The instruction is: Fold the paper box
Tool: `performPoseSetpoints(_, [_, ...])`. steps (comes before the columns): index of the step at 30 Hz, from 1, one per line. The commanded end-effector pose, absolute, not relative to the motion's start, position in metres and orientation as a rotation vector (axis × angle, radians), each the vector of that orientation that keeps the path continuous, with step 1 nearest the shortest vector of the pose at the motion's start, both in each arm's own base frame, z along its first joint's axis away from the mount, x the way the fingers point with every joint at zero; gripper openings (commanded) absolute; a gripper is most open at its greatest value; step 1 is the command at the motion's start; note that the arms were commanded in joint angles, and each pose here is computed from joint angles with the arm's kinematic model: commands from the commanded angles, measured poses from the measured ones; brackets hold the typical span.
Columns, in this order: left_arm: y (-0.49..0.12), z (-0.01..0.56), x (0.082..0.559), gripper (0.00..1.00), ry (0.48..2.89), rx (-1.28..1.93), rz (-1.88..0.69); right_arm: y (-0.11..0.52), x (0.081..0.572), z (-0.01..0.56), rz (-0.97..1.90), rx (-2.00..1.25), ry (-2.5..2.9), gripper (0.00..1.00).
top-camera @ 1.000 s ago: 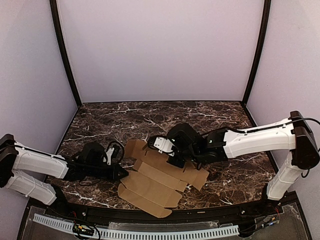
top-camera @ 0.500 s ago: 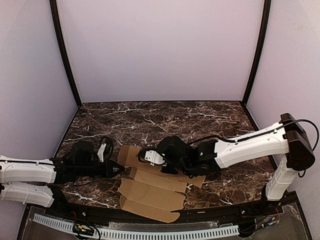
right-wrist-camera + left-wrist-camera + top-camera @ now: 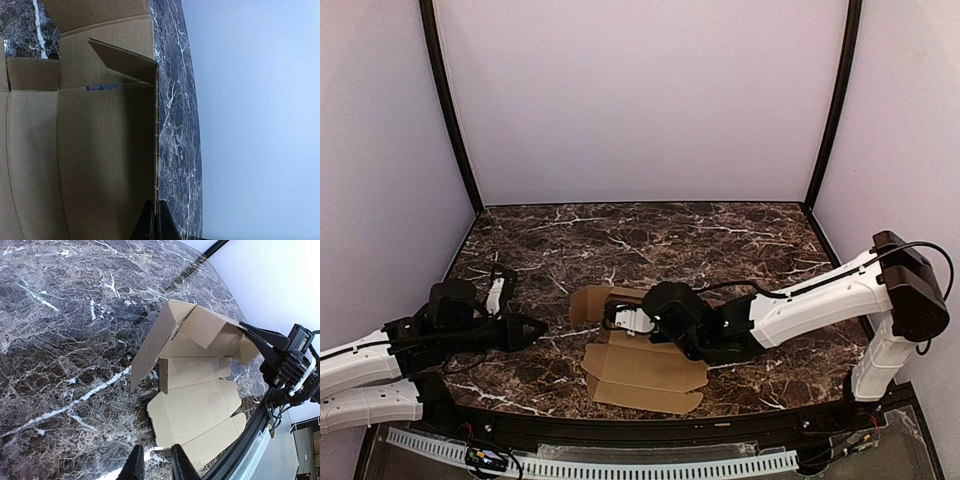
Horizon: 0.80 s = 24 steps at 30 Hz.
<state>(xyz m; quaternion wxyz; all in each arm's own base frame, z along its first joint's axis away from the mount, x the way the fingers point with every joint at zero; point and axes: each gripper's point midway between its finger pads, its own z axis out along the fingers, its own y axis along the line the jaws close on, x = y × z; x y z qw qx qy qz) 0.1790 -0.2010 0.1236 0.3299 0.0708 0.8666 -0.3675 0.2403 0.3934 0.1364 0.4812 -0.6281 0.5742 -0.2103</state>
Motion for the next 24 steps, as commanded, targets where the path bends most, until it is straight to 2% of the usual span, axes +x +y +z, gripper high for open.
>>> performPoseSetpoints(1, [-0.2, 0.128, 0.186, 0.18, 2.266, 0.211, -0.901, 0.401, 0.232, 0.179, -0.523, -1.436, 1.243, 0.0])
performPoseSetpoints(10, [-0.216, 0.135, 0.213, 0.14, 2.21, 0.276, -0.834, 0.4, 0.214, 0.172, -0.573, -1.442, 1.14, 0.0])
performPoseSetpoints(24, [-0.268, 0.112, 0.216, 0.07, 2.225, 0.48, -1.027, 0.401, 0.213, 0.161, -0.644, -1.411, 1.114, 0.0])
